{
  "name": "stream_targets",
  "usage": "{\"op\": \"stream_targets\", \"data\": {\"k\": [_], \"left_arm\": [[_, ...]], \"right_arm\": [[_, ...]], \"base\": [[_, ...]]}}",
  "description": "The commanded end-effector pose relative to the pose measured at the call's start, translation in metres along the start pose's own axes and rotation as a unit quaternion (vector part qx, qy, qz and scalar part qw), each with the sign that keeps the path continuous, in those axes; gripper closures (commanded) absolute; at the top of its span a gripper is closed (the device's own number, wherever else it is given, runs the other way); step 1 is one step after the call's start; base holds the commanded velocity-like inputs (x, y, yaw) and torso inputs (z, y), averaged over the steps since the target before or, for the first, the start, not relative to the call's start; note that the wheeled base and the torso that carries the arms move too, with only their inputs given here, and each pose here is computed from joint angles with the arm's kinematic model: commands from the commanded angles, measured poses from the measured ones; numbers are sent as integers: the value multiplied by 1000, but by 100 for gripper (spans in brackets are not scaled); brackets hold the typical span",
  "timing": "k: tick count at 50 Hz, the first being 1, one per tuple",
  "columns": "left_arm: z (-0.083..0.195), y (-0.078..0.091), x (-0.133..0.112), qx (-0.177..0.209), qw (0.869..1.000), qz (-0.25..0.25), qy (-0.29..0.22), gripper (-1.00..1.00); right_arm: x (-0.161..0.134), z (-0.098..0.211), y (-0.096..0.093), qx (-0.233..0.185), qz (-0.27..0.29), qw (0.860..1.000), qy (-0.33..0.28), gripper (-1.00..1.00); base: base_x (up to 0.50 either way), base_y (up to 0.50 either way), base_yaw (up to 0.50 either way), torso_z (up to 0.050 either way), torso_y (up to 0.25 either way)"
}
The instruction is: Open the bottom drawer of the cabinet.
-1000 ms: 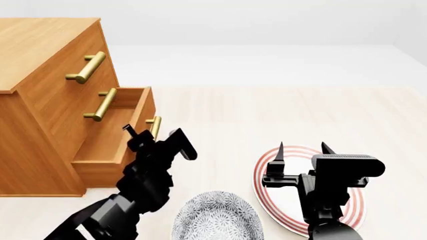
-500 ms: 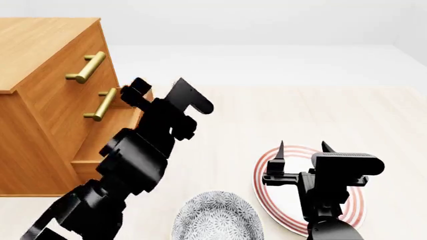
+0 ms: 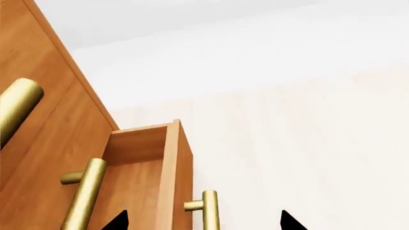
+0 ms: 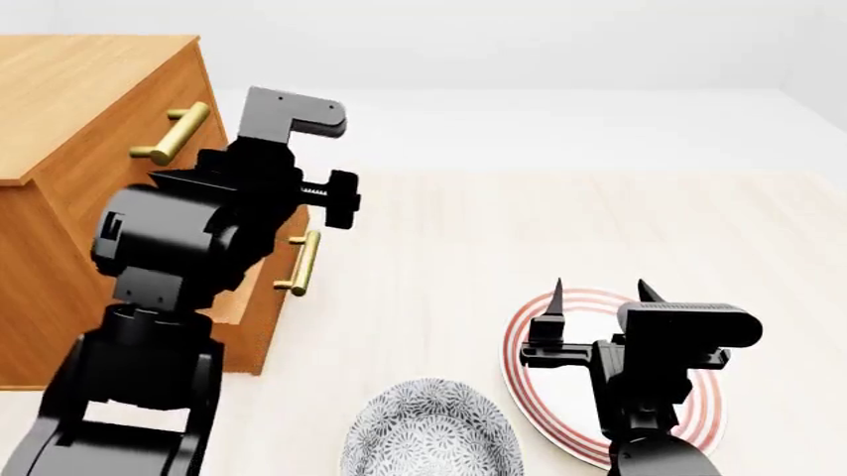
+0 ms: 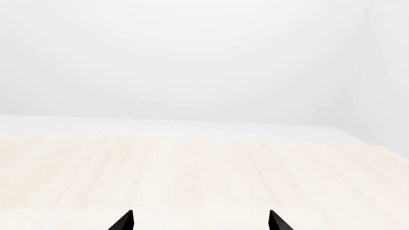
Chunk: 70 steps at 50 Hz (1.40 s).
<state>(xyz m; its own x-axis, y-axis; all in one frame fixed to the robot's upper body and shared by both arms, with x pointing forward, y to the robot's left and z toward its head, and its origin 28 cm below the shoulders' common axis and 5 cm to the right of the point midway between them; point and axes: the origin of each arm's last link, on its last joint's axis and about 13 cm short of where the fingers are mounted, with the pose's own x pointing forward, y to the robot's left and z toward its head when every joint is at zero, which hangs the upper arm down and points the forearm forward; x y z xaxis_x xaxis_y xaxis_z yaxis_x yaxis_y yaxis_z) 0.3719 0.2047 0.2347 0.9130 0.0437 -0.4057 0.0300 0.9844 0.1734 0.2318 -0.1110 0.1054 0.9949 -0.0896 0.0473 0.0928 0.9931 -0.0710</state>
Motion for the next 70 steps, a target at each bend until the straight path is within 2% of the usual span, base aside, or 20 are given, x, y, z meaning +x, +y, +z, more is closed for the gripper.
{"op": "stream_targets", "data": {"k": [1, 28, 46, 53, 70], "left_arm": [[-5, 5, 8, -27, 998, -1, 52, -100], [-34, 16, 46, -50, 991, 34, 118, -100], [-56, 15, 57, -45, 986, 34, 156, -100], [-65, 11, 59, -30, 983, 20, 179, -100], [-62, 6, 55, -40, 979, -44, 193, -100]], "right_arm": [[0, 1, 0, 0, 0, 1000, -1, -100], [-1, 1, 0, 0, -2, 1000, -1, -100], [-1, 1, 0, 0, -2, 1000, 0, -100], [-1, 1, 0, 0, -3, 1000, -1, -100], [-1, 3, -1, 0, -5, 1000, -4, -100]], "base": [[0, 0, 0, 0, 0], [0, 0, 0, 0, 0], [0, 0, 0, 0, 0], [0, 0, 0, 0, 0], [0, 0, 0, 0, 0]]}}
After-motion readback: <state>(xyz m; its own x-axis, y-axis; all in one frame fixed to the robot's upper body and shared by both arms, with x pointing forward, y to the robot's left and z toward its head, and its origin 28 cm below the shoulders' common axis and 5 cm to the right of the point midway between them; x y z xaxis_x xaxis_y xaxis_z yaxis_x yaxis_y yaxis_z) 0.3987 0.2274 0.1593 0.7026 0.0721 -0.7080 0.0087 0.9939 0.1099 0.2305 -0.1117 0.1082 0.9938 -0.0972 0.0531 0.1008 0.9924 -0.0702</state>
